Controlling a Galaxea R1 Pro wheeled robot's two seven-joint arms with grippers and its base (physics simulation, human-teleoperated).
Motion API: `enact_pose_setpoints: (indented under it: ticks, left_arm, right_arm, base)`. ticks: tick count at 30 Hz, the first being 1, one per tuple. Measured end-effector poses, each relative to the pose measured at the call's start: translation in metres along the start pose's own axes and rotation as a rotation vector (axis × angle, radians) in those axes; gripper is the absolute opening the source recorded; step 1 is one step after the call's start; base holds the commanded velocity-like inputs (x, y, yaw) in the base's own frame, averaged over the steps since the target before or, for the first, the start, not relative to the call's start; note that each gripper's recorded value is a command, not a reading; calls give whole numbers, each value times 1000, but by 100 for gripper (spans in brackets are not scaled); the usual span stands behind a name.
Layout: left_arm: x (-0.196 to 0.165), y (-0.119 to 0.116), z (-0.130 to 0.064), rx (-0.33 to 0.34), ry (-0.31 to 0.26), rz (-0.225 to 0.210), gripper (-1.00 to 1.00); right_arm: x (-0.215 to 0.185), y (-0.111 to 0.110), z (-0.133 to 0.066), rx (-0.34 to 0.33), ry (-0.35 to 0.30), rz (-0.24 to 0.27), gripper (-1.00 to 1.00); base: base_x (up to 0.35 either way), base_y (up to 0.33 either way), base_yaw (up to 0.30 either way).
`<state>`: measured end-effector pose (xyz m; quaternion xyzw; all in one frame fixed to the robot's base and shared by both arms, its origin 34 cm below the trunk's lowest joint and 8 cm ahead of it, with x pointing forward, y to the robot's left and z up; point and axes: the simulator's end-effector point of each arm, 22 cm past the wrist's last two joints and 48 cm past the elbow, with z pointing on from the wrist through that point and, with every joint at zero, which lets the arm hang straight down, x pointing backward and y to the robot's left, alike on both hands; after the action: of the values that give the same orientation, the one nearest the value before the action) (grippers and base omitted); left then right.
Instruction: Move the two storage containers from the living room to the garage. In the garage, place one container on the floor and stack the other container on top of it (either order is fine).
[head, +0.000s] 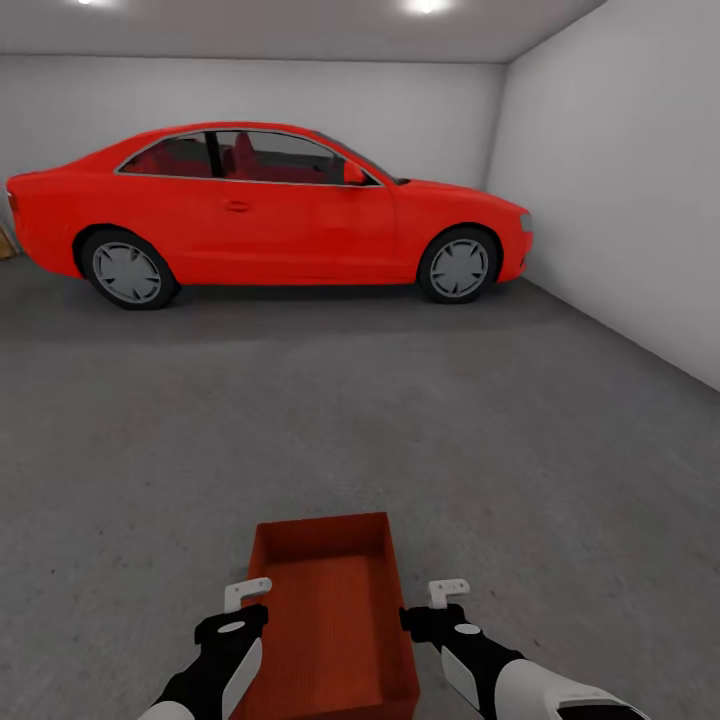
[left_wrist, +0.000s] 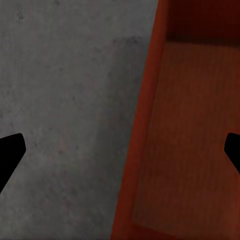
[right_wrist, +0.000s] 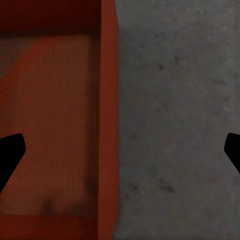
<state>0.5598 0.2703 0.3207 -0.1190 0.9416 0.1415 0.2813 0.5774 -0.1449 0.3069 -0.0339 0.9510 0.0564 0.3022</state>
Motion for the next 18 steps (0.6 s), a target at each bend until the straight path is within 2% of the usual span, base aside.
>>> enact_pose_setpoints:
  ticks: [8, 18]
  left_arm:
    - [1, 0, 0, -1, 2, 1, 100]
    - [1, 0, -1, 2, 1, 1, 100]
  right_arm:
    - [0, 2, 0, -2, 0, 3, 100]
    - [-2, 6, -1, -8, -4, 2, 100]
  base:
    - [0, 0, -27]
    - [0, 0, -263]
